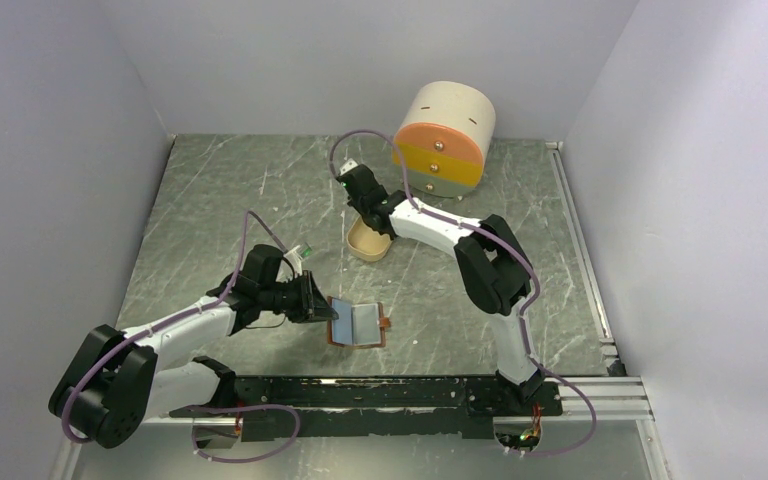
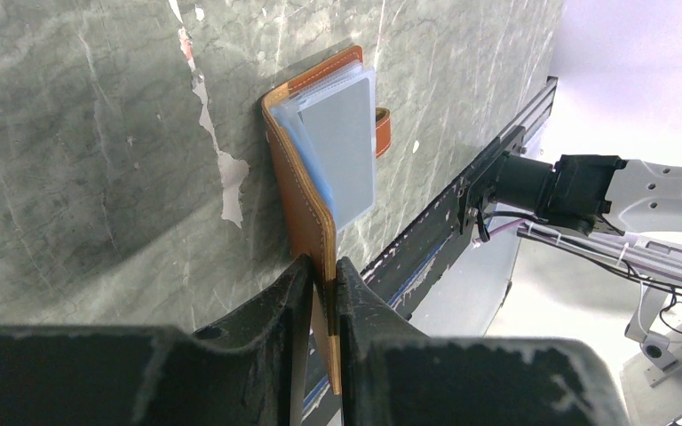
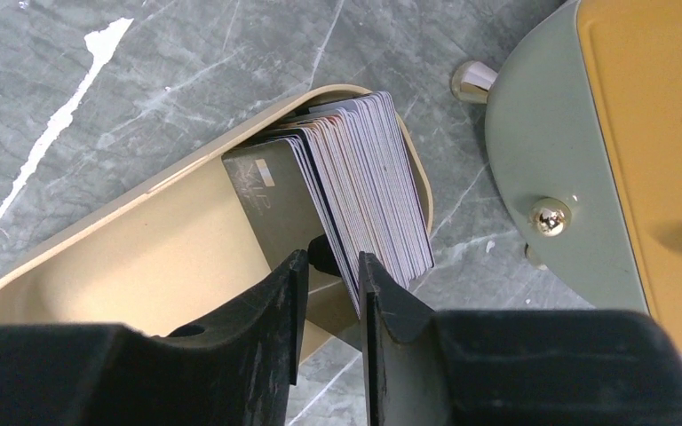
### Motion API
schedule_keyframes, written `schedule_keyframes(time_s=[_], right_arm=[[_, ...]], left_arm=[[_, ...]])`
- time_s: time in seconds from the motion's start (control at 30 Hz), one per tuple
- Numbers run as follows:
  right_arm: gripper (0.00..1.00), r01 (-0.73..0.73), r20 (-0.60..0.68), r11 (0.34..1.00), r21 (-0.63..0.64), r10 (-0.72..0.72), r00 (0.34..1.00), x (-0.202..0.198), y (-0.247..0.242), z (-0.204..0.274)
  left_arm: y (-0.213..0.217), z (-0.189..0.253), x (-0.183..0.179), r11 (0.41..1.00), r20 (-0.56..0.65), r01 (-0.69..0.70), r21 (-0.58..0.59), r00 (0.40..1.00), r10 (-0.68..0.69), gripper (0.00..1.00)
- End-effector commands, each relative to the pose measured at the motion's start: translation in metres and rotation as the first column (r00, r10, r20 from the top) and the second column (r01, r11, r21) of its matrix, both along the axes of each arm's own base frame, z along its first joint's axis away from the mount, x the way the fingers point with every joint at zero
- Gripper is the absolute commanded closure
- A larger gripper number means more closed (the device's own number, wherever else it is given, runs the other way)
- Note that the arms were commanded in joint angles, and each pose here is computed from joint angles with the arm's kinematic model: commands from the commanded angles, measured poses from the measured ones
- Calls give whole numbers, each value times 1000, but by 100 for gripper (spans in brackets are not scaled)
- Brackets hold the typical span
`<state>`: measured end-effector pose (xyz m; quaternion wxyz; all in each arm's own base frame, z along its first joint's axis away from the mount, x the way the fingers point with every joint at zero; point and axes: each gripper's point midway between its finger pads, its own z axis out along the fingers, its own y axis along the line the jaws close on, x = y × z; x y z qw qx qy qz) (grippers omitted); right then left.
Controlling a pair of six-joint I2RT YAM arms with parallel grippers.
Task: Put the credit cards into the card holder
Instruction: Pick up the credit card from the storage box.
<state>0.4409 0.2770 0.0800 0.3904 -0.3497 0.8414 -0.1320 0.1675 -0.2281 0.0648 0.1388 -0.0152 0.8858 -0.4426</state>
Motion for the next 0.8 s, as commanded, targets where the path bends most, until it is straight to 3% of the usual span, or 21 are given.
schedule_keyframes(time_s=[0.0, 0.13, 0.4, 0.6, 0.77], right_arm=[[72, 12, 31, 999, 49, -14, 999, 3, 0, 28], [76, 4, 19, 998, 65, -5, 1000, 0, 2, 31], [100, -58, -84, 978, 203, 76, 994, -32, 21, 38], [100, -48, -136, 939, 339, 99, 986, -65, 26, 54], [100, 43, -218, 880, 473, 70, 973, -94, 28, 58]], left_arm=[[-2, 4, 2, 1000, 17, 1, -23, 1000, 0, 80], [-1, 4, 3, 1000, 16, -5, -20, 1000, 6, 80], [-1, 0, 3, 999, -8, -32, -20, 999, 32, 81], [4, -7, 8, 997, -20, -81, 18, 996, 82, 84], [0, -9, 14, 991, -45, -132, -27, 990, 131, 87]])
